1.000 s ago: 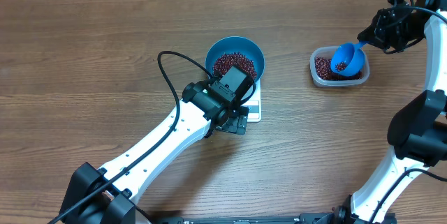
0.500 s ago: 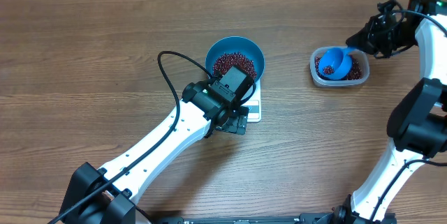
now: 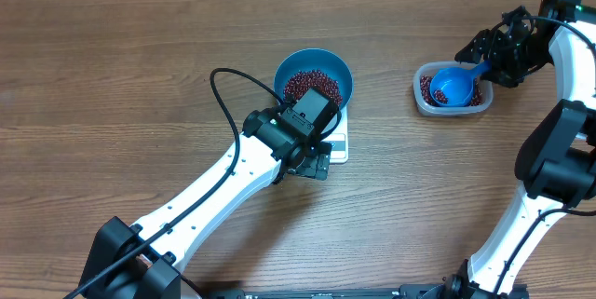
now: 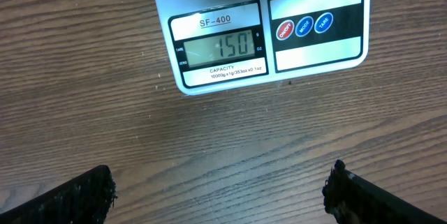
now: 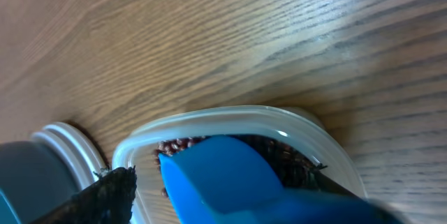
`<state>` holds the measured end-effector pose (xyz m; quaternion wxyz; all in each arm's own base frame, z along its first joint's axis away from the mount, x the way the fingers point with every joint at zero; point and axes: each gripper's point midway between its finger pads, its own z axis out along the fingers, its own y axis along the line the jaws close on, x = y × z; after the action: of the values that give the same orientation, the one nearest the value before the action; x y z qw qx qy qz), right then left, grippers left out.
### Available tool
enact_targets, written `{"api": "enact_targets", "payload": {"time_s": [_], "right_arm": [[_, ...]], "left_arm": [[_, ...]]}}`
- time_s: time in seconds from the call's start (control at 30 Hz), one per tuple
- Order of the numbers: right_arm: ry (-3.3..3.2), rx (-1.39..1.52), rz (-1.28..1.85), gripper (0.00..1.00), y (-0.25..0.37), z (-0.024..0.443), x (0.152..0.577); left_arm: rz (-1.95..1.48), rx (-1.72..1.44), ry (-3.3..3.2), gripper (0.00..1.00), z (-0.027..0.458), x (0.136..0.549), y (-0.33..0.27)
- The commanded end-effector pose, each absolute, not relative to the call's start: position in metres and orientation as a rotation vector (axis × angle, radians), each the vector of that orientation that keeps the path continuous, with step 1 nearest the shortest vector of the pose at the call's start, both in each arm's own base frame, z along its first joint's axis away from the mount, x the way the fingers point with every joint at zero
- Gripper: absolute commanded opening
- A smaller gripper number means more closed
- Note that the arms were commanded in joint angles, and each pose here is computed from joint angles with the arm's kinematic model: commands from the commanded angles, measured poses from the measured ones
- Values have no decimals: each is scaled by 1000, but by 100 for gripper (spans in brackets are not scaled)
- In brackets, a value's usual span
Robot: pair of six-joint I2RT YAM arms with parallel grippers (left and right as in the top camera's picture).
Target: Scoop item into bowl and weigh 150g on scale
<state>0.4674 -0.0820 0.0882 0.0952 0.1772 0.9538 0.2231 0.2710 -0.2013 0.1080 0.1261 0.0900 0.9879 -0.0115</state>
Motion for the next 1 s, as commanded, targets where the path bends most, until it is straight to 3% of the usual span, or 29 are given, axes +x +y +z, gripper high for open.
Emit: {"api": "enact_targets", "payload": {"time_s": [0.0,0.13,0.17,0.37,0.53,0.83,0.97], "right_arm": [[2885,611,378,80,-115,76,459],[2891,763,215,84,-134,72,452],[2892,770,205,90,-135,71,451],[2903,758,348,91,-116,74,450],[2836,614,529,91,-95,103,462],[2769,575,500,93,-92,167,455],[2800,598,407,100,-101,166,446]], "left_arm": [[-46,226,2843,100,119,277,-202],[-46,225,2843,100,119,277,-202],[-46,225,2843,100,119,277,-202],[-46,225,2843,100,119,277,-202],[-46,226,2843,99,119,277,-202],[-46,225,2843,100,119,277,-202],[-46,225,2843,100,119,277,-202]]}}
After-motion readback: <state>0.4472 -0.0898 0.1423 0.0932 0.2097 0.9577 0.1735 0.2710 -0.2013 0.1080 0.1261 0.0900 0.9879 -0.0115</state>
